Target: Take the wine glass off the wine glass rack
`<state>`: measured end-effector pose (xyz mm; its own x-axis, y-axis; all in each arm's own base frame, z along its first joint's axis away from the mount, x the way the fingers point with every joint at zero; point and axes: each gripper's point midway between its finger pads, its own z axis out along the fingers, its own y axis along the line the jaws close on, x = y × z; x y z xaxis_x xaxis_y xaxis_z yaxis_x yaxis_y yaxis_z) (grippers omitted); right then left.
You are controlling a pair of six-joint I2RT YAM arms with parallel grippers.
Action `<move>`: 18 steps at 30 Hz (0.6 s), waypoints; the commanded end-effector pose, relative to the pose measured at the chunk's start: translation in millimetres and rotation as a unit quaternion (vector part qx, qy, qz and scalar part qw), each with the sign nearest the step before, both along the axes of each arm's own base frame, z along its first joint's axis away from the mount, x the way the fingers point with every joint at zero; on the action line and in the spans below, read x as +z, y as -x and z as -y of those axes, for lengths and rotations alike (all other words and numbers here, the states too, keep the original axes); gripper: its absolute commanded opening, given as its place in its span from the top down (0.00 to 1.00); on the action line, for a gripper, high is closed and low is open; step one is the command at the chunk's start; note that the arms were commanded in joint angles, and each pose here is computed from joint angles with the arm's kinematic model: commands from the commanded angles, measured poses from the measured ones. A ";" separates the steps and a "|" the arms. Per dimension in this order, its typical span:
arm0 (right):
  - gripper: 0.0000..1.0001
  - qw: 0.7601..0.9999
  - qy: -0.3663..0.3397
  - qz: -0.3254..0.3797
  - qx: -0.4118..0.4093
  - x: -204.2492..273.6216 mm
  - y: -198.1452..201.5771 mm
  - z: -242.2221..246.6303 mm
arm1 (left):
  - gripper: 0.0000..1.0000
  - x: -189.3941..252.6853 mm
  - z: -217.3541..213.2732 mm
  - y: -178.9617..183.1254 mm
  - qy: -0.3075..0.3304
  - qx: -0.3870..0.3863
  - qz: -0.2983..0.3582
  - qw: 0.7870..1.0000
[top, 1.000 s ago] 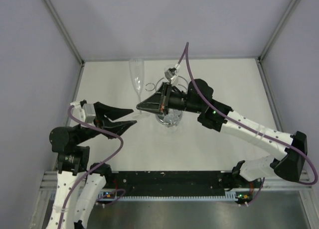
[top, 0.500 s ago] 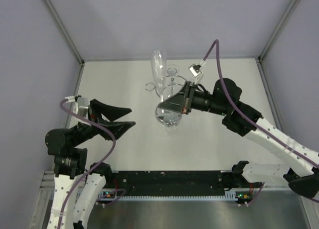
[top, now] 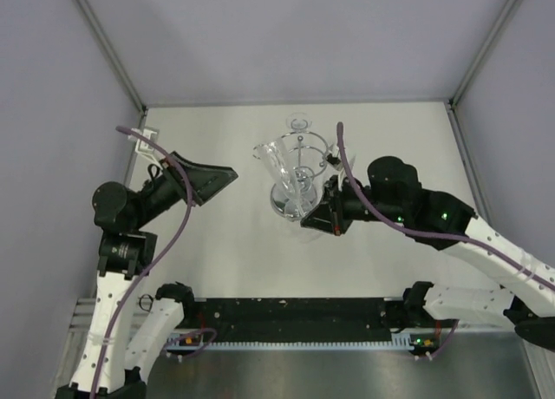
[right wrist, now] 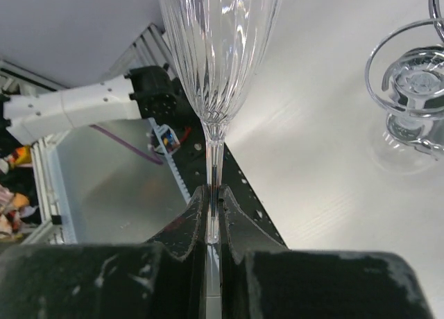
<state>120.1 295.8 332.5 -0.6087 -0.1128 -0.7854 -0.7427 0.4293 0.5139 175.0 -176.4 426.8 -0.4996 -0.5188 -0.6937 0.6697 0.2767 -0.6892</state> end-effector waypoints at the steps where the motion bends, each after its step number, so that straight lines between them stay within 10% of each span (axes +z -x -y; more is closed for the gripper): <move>1: 1.00 0.995 0.039 0.088 0.019 2.9 1.5 16.4 | 0.33 15.7 2.6 0.9 0.039 -0.018 -0.065 0.997; 18: 1.00 0.958 0.164 0.197 0.130 -33.7 27.5 35.4 | 0.25 -28.4 10.7 16.4 0.001 -0.073 -0.189 0.979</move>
